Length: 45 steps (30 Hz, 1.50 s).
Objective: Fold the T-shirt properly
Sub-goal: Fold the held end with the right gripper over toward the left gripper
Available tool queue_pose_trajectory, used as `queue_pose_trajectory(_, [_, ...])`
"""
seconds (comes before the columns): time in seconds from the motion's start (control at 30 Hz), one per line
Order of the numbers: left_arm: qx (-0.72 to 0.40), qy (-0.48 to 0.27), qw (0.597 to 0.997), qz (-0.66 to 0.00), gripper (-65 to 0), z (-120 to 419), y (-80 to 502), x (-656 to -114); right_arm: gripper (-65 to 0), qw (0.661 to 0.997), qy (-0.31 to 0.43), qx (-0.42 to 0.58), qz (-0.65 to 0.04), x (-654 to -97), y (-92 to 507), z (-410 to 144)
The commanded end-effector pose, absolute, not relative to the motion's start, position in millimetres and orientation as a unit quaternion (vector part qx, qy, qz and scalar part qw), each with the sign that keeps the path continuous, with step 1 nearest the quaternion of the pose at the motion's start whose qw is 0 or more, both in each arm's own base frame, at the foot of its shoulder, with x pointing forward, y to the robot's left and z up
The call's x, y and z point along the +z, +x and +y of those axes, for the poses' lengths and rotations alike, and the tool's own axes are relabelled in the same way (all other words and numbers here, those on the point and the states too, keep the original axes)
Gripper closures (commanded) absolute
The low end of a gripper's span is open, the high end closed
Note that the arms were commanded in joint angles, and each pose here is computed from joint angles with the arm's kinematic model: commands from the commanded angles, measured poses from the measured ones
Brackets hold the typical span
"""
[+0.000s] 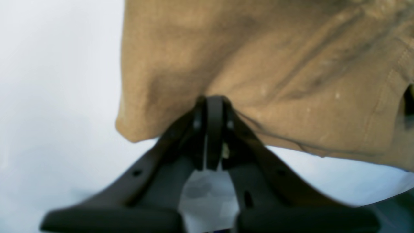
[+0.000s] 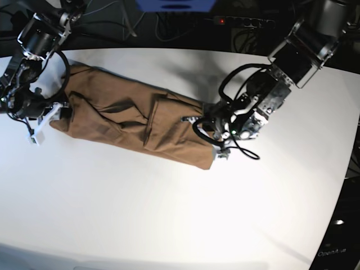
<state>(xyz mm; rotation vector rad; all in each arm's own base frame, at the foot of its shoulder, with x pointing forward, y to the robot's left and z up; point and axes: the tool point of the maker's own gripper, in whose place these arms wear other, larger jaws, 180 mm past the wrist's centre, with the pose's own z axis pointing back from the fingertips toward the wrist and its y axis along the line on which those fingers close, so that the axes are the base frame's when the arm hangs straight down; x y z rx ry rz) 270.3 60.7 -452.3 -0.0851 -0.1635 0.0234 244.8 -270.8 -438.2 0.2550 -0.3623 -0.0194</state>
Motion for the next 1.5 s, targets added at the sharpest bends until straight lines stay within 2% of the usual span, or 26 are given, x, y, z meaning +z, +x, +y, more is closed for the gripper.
queue_pose_trajectory(0.0, [0.030,0.034,0.997,-0.060,-2.5,105,250,-475,-20.0,0.984,0.123,-0.007,-0.125,-451,223,-268])
queue_pose_trajectory(0.1, [0.030,0.034,0.997,-0.059,-2.5,105,249,-475,-2.5,0.985,0.123,-0.007,-0.124,-451,223,-268])
queue_pose_trajectory(0.13, [0.030,0.034,0.997,-0.059,-2.5,105,249,-475,0.0,0.985,0.123,-0.007,-0.124,-451,223,-268])
queue_pose_trajectory(0.7, [0.030,0.035,0.998,-0.030,-2.5,106,223,-488,-0.9,0.982,0.081,0.011,-0.171,-413,266,-303])
queue_pose_trajectory(0.87, [0.031,0.035,0.999,-0.020,-2.5,106,212,-492,-1.0,0.980,0.080,0.042,-0.177,-407,283,-291])
queue_pose_trajectory(1.1, [0.030,0.033,0.999,-0.013,-2.4,104,206,-495,-0.9,0.963,0.043,0.088,-0.252,-361,313,-272])
queue_pose_trajectory(1.3, [0.031,0.033,0.999,-0.012,-2.4,104,204,-496,-0.9,0.954,0.058,0.152,-0.252,-362,319,-223])
queue_pose_trajectory(1.47, [0.031,0.033,0.999,-0.012,-2.4,104,205,-496,-0.9,0.947,0.072,0.161,-0.270,-357,320,-201])
